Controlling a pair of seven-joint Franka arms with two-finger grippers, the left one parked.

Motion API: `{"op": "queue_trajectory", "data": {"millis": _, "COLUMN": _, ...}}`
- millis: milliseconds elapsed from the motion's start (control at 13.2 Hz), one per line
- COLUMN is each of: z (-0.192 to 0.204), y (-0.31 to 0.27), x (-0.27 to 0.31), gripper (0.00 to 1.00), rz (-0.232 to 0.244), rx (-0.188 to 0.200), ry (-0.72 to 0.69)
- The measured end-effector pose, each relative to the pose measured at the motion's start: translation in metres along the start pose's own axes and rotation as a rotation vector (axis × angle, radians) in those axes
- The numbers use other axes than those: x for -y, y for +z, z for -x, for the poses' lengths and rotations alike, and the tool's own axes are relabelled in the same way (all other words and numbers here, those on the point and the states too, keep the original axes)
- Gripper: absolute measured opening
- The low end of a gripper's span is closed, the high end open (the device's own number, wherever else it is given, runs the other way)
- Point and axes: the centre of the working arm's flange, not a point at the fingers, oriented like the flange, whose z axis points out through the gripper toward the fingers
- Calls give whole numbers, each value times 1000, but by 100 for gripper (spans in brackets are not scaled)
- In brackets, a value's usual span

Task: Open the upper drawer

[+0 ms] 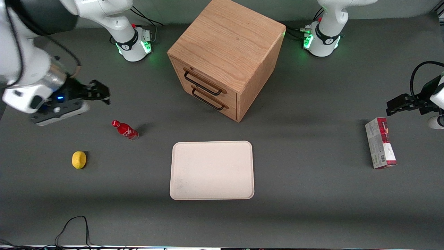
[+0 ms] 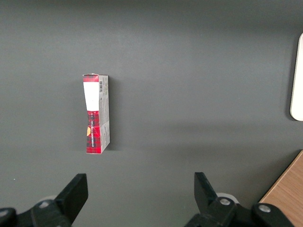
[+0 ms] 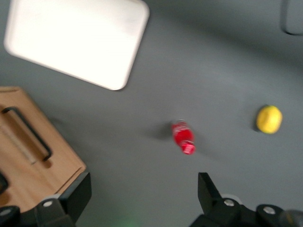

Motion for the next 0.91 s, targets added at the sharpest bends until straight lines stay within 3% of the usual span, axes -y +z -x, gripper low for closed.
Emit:
{"op": "queue_trajectory", "data": {"millis": 228, "z": -10, "y": 15, "x": 73, "gripper": 100, "rz": -4, "rx": 20, "ry": -123}}
{"op": "queue_trajectory", "data": {"millis": 608, "z": -19, "y": 42, "x": 168, "gripper": 100, "rz": 3, "rx": 13, "ry": -280}}
{"op": "queue_trajectory", "data": {"millis": 911, "z": -19, "y": 58, "x": 212, "gripper": 100, "rz": 6, "rx": 16, "ry": -350}}
